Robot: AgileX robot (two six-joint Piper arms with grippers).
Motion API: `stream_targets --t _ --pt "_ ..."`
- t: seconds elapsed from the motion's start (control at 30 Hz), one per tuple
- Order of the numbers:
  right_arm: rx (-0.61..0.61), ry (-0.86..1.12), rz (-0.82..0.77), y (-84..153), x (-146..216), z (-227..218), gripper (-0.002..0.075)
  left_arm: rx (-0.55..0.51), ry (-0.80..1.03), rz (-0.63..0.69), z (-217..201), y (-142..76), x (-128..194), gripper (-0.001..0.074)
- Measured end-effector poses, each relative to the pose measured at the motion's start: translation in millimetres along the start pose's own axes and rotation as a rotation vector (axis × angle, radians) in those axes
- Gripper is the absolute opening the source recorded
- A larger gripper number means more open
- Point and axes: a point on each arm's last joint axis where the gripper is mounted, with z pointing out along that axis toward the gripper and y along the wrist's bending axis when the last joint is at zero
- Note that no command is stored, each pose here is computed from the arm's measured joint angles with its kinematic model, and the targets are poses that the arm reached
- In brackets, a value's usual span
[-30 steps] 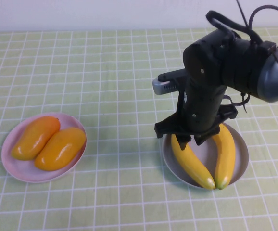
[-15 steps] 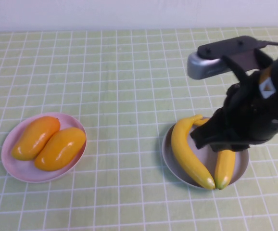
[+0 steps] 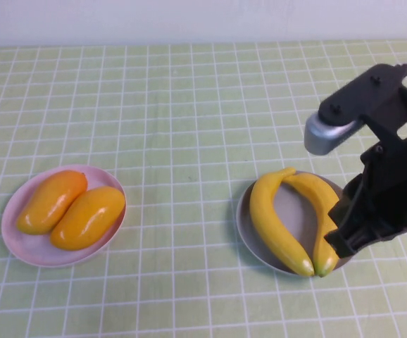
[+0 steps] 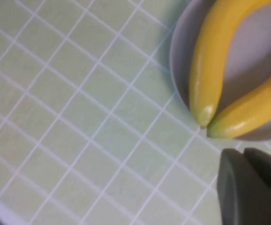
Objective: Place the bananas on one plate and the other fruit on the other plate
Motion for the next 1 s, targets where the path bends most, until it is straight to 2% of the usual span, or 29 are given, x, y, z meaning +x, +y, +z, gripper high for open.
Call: stream_targets --t 0.17,0.33,0.43,0.57,0.67,0.83,1.0 --pt "0.039 -0.158 -0.005 -22 31 22 -0.0015 0.000 0.000 0.000 0 0 0 0.0002" --pt "0.134 -0.355 0.220 -58 85 42 -0.0015 0.000 0.000 0.000 0 0 0 0.0002" --pt "0.207 -0.487 0.396 -70 125 47 -0.0015 0.000 0.000 0.000 0 0 0 0.0002" --pt "0.324 -0.624 0.503 -68 178 53 -0.0015 0.000 0.000 0.000 0 0 0 0.0002" --pt "0.392 -0.719 0.500 -60 206 55 -0.0015 0.000 0.000 0.000 0 0 0 0.0002" --pt "0.447 -0.846 0.477 -46 235 62 -0.0015 0.000 0.000 0.000 0 0 0 0.0002" --pt "0.467 -0.937 0.452 -39 248 65 -0.0015 0.000 0.000 0.000 0 0 0 0.0002"
